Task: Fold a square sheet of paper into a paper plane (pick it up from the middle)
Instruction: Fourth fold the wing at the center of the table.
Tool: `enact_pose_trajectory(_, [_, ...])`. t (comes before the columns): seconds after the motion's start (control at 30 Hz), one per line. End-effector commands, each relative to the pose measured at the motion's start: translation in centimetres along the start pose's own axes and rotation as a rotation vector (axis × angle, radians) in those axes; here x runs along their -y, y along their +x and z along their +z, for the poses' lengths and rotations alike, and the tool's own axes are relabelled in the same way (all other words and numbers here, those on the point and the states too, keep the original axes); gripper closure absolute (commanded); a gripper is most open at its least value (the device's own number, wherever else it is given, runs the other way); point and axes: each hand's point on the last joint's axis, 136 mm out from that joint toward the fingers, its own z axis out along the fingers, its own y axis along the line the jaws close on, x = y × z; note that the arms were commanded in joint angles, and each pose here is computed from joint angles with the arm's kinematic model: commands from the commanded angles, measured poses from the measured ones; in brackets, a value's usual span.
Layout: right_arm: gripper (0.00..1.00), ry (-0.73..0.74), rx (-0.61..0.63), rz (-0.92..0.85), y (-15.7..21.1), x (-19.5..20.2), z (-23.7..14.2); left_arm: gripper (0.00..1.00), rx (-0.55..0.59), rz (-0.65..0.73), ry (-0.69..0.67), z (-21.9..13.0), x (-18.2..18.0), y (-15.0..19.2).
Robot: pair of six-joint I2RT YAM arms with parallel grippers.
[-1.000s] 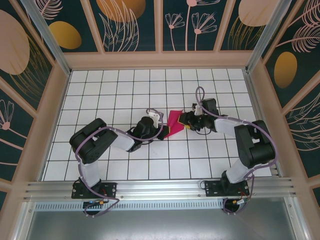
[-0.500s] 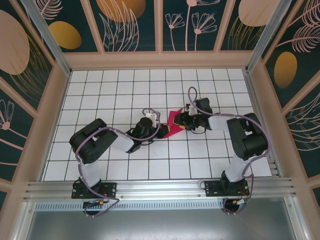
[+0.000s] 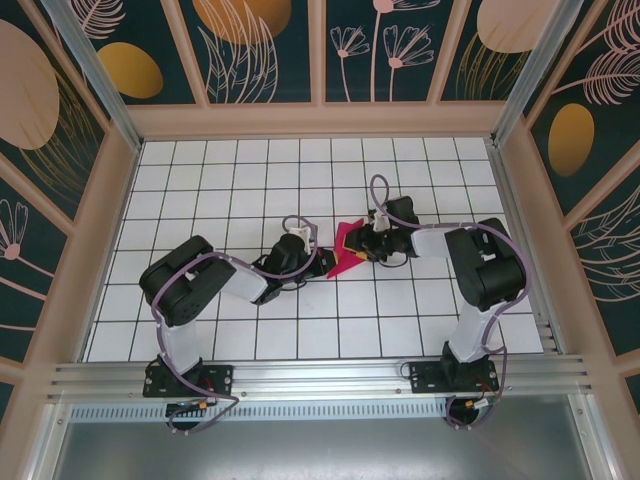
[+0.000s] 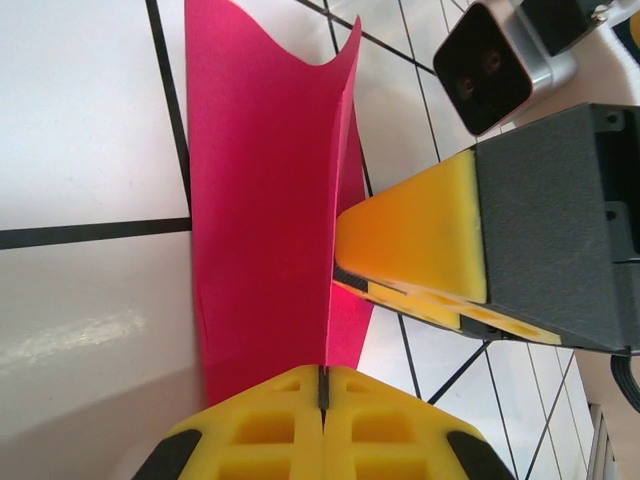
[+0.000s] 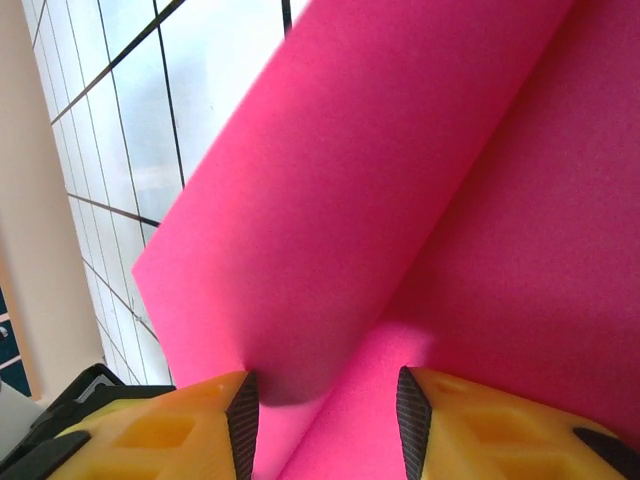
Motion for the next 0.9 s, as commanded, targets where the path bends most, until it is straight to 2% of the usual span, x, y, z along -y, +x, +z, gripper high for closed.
enact_pose_trajectory(0.0, [0.56, 0.034, 0.022, -0.004, -0.6, 0.6, 0.4, 0.94, -0.039, -0.025, -0.012, 0.6, -0.5, 0.4])
enact_pose_trajectory(0.33, [0.55, 0.0, 0.03, -0.05, -0.3, -0.5, -0.4, 0.95, -0.055, -0.041, -0.051, 1.0, -1.4, 0.3])
enact_pose_trajectory(0.87, [0.54, 0.238, 0.013, 0.017, 0.3, 3.9, 0.6, 0.93, -0.061, -0.07, -0.081, 1.2, -2.4, 0.2])
